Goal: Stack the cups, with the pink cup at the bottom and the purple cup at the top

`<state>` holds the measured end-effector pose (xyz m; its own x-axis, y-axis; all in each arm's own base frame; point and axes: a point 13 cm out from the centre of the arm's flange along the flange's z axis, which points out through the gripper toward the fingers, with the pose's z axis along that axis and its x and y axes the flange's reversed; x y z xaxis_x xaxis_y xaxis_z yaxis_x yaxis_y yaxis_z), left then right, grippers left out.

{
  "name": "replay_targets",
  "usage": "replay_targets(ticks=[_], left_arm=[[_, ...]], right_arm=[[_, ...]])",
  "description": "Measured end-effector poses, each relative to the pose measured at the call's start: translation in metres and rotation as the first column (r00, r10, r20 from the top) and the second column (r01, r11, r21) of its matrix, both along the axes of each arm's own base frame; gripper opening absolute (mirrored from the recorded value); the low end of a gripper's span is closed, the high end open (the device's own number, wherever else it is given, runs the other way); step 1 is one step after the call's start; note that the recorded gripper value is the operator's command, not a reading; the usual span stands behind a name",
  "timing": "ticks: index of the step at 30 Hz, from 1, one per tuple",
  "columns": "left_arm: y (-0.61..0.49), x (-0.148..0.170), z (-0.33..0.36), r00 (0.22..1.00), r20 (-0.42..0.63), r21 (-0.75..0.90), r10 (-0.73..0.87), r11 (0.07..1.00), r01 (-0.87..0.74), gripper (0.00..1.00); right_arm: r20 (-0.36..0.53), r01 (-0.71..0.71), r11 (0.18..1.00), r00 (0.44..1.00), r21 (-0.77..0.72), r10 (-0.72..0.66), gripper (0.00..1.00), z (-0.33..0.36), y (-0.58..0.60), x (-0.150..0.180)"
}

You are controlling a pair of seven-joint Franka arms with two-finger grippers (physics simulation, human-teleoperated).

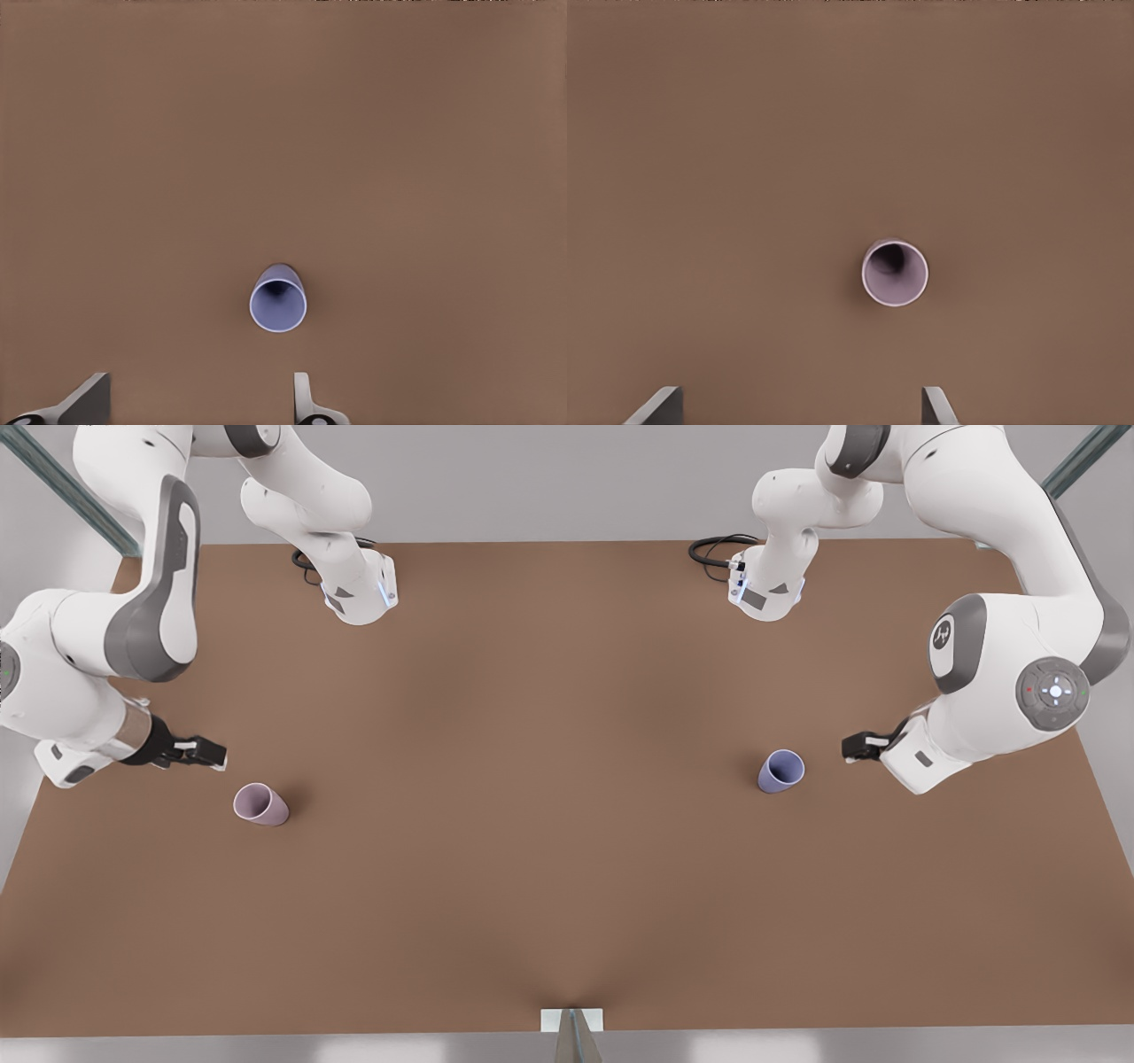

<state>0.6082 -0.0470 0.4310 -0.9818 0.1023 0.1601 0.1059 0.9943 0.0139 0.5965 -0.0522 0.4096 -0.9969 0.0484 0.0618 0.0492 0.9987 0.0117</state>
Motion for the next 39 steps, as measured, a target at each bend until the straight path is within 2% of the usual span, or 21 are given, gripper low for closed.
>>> replay_targets(ticks=[7, 15, 22, 24, 27, 33, 39], left_arm=[[0.001, 0.007, -0.007, 1.0, 0.014, -0.008, -0.005, 1.0, 0.005, 1.0], [0.001, 0.007, -0.011, 1.0, 0.007, -0.01, -0.011, 1.0, 0.011, 1.0], [0.004, 0.006, -0.015, 1.0, -0.005, -0.01, -0.011, 1.0, 0.011, 1.0], [0.005, 0.006, -0.017, 1.0, -0.01, -0.009, -0.01, 1.0, 0.009, 1.0], [0.007, 0.006, -0.019, 1.0, -0.016, -0.009, -0.007, 1.0, 0.007, 1.0], [0.008, 0.005, -0.023, 1.0, -0.029, -0.008, -0.006, 1.0, 0.005, 1.0], [0.008, 0.003, -0.029, 0.999, -0.047, -0.007, -0.005, 1.0, 0.005, 1.0]], right_arm=[[0.054, -0.022, 1.0, 0.998, -0.011, 0.022, 1.0, -0.007, -0.001, 0.016], [0.05, -0.026, 1.0, 0.998, -0.008, 0.026, 1.0, -0.029, -0.012, 0.016], [-0.021, 0.034, 0.999, 0.999, 0.038, -0.033, 1.0, -0.135, -0.096, -0.001], [-0.049, 0.014, 0.997, 0.999, 0.071, -0.01, 1.0, -0.177, -0.094, -0.014], [-0.044, -0.043, 0.995, 0.998, 0.093, 0.048, 1.0, -0.216, -0.091, -0.022], [0.017, -0.168, 0.981, 0.986, 0.099, 0.168, 1.0, -0.251, -0.096, -0.009], [0.04, -0.281, 0.955, 0.96, 0.093, 0.279, 1.0, -0.284, -0.094, -0.018]])
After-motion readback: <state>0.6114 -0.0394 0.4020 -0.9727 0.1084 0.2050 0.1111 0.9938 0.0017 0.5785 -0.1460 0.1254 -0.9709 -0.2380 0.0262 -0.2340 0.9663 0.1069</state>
